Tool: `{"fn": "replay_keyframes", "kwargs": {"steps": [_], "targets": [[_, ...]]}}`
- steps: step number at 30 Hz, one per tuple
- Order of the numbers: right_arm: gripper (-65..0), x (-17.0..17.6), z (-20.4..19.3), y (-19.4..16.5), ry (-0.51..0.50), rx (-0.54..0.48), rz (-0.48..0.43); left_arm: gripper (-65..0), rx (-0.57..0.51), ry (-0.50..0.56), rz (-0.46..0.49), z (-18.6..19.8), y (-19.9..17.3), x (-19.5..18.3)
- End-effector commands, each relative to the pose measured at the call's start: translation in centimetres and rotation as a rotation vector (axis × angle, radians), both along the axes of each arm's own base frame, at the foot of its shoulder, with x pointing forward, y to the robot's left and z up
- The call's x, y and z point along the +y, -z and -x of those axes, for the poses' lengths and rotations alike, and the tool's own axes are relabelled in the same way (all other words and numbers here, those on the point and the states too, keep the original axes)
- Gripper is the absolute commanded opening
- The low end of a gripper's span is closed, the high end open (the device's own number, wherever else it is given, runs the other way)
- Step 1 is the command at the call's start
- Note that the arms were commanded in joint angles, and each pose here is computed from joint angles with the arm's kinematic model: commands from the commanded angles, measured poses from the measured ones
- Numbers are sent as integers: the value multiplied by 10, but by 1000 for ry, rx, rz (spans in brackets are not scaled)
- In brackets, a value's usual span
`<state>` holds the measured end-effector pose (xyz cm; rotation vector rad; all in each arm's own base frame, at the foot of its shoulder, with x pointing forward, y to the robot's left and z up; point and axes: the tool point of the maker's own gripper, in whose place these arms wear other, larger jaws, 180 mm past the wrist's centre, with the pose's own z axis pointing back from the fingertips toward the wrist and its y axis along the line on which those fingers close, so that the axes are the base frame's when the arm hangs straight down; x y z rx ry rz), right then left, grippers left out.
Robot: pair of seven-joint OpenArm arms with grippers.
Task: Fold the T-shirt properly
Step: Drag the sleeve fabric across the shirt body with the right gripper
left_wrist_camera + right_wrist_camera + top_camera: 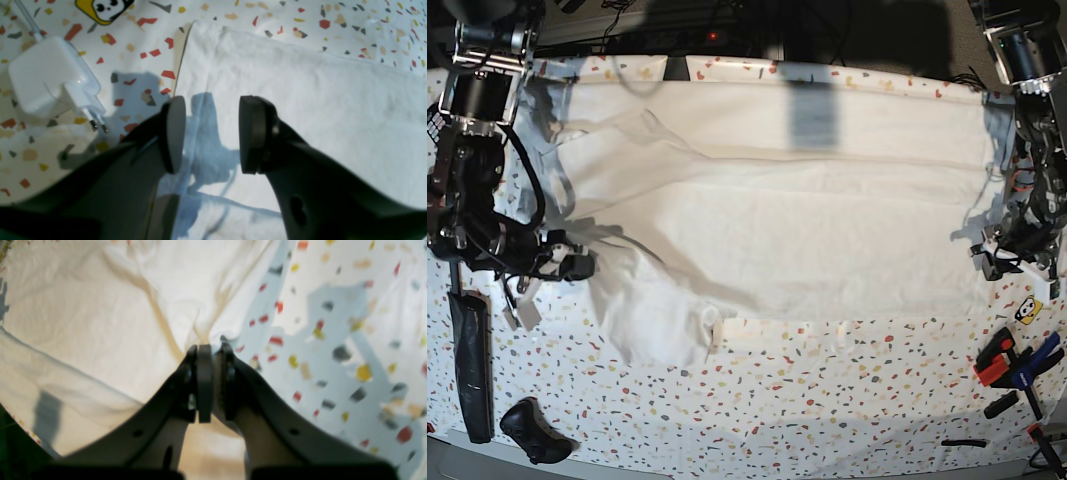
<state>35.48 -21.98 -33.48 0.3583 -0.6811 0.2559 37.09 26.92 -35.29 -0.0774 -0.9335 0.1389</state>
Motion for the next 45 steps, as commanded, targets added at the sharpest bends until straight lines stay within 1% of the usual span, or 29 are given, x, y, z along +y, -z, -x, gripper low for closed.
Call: {"fn": "replay_keyframes", "kwargs": {"steps": [1,4,6,10,13,14,17,19,21,22,24,25,26,30,33,36,39,42,45], "targets": [[-650,-2,0,-8,-2,-23,-9,-392,-63,2,-14,-11,-19,5],[-650,6,22,9,-14,25,-52,-392,-63,1,-14,-11,-19,5],[-650,11,34,15,-32,38,-55,-392,-64,1,-14,-11,-19,5],[-650,29,50,8,-87,3,-50,-392,-64,1,-14,-11,-19,5],[-650,43,48,-10,-111,-73,-32,-392,-64,1,-14,-11,-19,5],[-650,45,48,-11,-114,-80,-22,-392,-64,1,-14,-11,-19,5],[-650,50,50,-6,-112,-66,-16,-392,-64,1,-14,-11,-19,5],[-650,54,52,-4,-111,-61,-28,-392,-67,1,-14,-11,-20,5],[-650,55,55,-1,-111,-52,-31,-392,-91,-2,-17,-13,-23,5],[-604,55,56,0,-111,-50,-32,-392,-104,-3,-19,-15,-26,6],[-484,55,59,3,-110,-39,-33,-391,-120,-5,-31,-16,-28,7],[-440,55,61,4,-110,-34,-34,-388,-121,-5,-48,-16,-28,9],[-415,55,63,6,-110,-28,-34,-381,-125,-6,-59,-17,-29,10],[-408,56,68,9,-112,-15,-46,-342,-130,-5,-69,-21,-32,10],[-408,58,68,7,-114,-20,-56,-334,-126,8,-84,-34,-35,7],[-408,60,68,6,-116,-22,-67,-334,-72,31,-119,-51,-23,3],[-408,60,68,6,-116,-22,-67,-334,-8,37,-128,-67,-7,2],[-408,59,68,7,-114,-22,-64,-334,38,-15,-111,-77,1,12],[-408,50,67,8,-93,-21,-38,-334,52,-26,-87,-87,5,14]]}}
